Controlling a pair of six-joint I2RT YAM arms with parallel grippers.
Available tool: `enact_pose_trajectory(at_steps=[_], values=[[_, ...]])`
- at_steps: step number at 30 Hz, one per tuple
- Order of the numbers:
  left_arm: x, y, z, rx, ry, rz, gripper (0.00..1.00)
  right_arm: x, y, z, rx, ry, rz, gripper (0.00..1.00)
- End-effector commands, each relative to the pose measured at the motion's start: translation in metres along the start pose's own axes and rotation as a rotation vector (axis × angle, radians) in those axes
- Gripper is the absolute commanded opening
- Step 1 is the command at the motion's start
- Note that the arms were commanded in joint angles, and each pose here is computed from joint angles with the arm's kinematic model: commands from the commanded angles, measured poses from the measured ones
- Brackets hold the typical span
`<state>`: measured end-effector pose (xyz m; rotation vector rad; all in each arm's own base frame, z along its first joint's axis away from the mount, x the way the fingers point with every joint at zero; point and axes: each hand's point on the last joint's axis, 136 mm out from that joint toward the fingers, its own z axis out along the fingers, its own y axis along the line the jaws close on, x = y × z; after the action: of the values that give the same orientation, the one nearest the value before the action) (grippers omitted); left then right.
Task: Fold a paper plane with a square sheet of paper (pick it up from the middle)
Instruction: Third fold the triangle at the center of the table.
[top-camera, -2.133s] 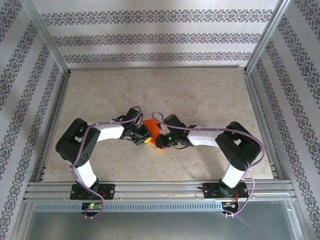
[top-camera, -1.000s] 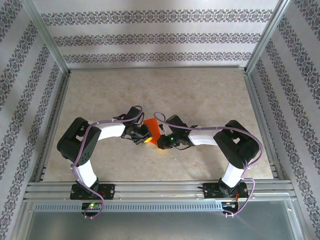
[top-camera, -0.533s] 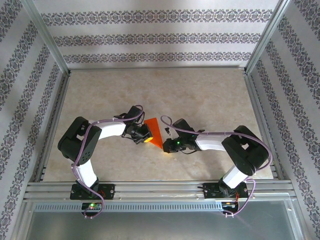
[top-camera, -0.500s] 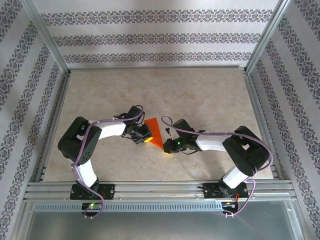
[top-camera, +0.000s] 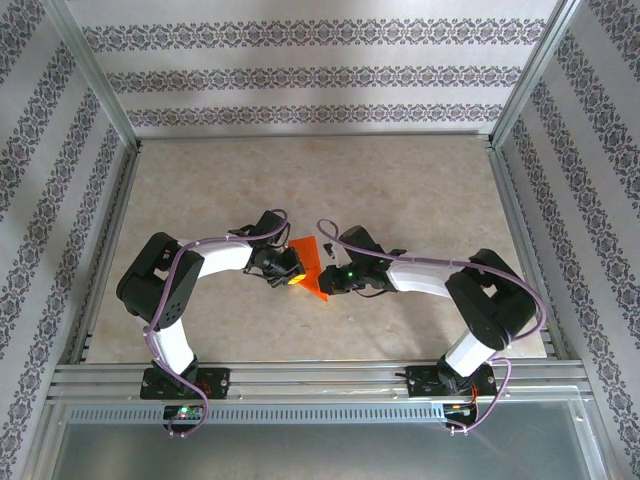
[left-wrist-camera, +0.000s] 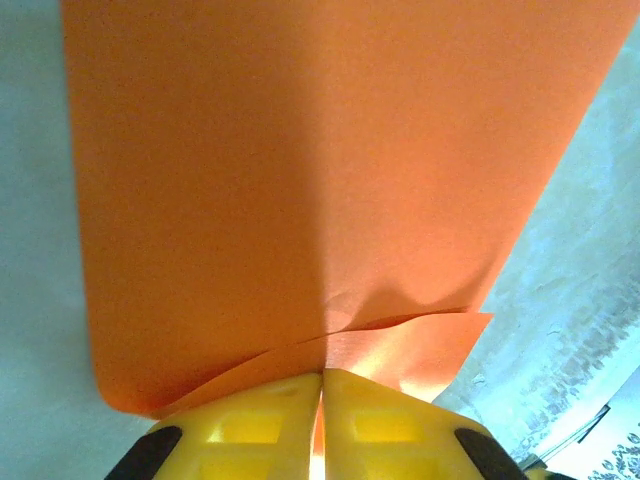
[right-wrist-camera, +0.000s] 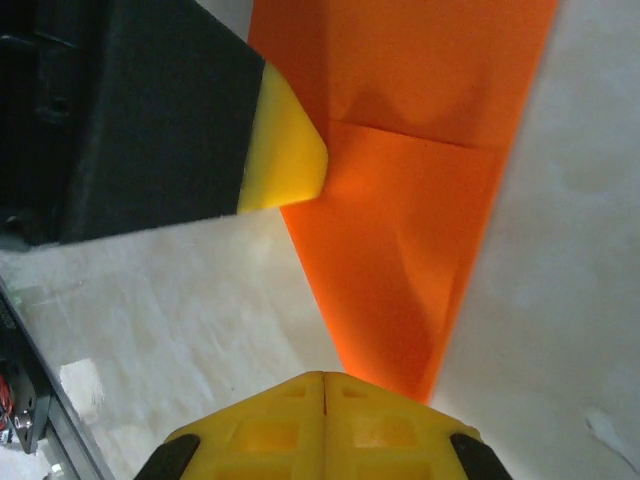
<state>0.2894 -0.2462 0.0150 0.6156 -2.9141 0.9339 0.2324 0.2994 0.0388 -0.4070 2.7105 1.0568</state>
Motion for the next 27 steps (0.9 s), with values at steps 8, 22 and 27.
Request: enact_pose_trajectory(at_steps=[8,22,27], values=[[-0.006,-0.004,-0.005,0.020,-0.051,0.096,0.14,0.016,-0.029,0.024,0.118,0.081,0.060,0.02],[0.015,-0.027,0.004,0.116,-0.070,0.308,0.16,0.030,-0.047,0.028,0.174,0.109,0.152,0.01],[0.011,-0.006,0.011,0.018,-0.073,0.307,0.16,0.033,-0.051,0.027,0.188,0.117,0.169,0.01]])
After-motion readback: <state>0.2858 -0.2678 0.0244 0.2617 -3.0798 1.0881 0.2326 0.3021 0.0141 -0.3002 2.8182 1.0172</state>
